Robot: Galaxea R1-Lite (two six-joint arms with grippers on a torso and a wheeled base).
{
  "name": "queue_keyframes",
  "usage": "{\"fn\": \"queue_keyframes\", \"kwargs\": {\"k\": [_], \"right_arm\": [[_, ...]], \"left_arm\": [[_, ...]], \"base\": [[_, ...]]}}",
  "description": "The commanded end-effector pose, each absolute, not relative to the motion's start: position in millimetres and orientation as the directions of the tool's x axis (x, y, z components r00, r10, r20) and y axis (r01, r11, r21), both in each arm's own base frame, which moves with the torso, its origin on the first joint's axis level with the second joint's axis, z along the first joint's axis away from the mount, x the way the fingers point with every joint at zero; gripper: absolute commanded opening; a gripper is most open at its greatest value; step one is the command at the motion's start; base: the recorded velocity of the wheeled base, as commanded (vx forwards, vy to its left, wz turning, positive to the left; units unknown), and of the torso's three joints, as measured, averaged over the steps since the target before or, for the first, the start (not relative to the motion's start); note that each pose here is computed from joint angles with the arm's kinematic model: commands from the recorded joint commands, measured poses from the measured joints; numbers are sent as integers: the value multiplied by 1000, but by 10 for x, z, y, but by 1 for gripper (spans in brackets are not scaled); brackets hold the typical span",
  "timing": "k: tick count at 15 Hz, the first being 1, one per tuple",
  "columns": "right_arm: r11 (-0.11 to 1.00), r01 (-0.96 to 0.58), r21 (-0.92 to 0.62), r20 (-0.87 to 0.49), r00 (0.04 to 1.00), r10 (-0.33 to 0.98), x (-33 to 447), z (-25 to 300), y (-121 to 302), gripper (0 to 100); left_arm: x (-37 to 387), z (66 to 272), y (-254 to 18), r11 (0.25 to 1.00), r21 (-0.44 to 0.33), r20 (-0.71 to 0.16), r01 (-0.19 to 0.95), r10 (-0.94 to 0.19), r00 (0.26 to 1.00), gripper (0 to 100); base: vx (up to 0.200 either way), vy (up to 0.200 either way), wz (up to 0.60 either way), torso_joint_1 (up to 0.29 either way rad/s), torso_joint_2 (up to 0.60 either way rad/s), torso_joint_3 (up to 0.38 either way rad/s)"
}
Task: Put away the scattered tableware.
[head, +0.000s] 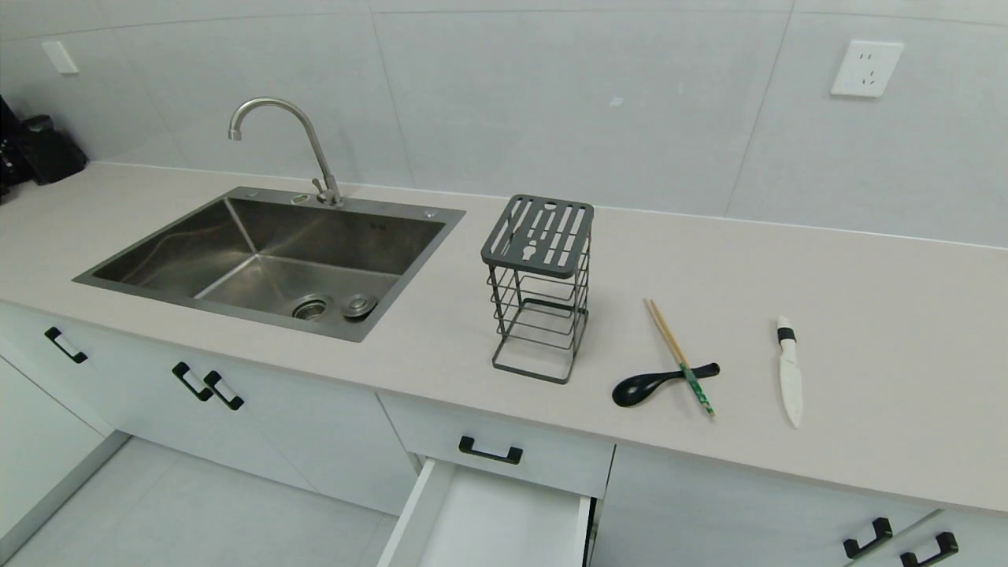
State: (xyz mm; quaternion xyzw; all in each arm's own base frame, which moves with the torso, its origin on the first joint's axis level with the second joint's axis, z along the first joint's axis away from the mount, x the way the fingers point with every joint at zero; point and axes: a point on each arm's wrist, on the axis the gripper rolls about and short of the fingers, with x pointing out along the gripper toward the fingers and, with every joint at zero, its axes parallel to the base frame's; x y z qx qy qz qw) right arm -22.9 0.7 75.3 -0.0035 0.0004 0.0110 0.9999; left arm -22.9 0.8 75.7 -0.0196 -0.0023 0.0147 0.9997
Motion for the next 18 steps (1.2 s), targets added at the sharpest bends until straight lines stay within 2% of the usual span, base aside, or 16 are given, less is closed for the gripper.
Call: {"fn": "queue_keyframes", "kwargs": {"k": [1, 4, 7, 15, 16, 18], "right_arm": [[1000, -21, -8, -2, 1000, 21, -228, 753, 7, 0], [1000, -21, -6, -2, 1000, 21, -228, 753, 7, 0], [1000, -23, -6, -2, 1000, 23, -228, 753, 7, 0], [1000, -23, -8, -3, 1000, 23, -227, 754, 7, 0], [1000, -25, -11, -3, 1000, 25, -228, 752, 8, 100], [1000, -26, -17, -3, 1000, 26, -227, 754, 8, 100]], "left_arm": [[-228, 758, 8, 999, -40, 3, -29, 29, 1000, 100], [-228, 758, 8, 999, -38, 3, -29, 29, 1000, 100], [-228, 758, 8, 999, -40, 3, -29, 29, 1000, 100], [-228, 758, 8, 999, -40, 3, -31, 31, 1000, 100], [-228, 758, 8, 999, -40, 3, -29, 29, 1000, 100], [-228, 758, 8, 999, -42, 3, -29, 29, 1000, 100]], "base": [[0, 0, 0, 315, -603, -290], [0, 0, 0, 246, -466, -232], [0, 0, 600, 168, -336, -163], [0, 0, 0, 5, -6, -3], [0, 0, 0, 0, 0, 0], [0, 0, 0, 0, 0, 0]]}}
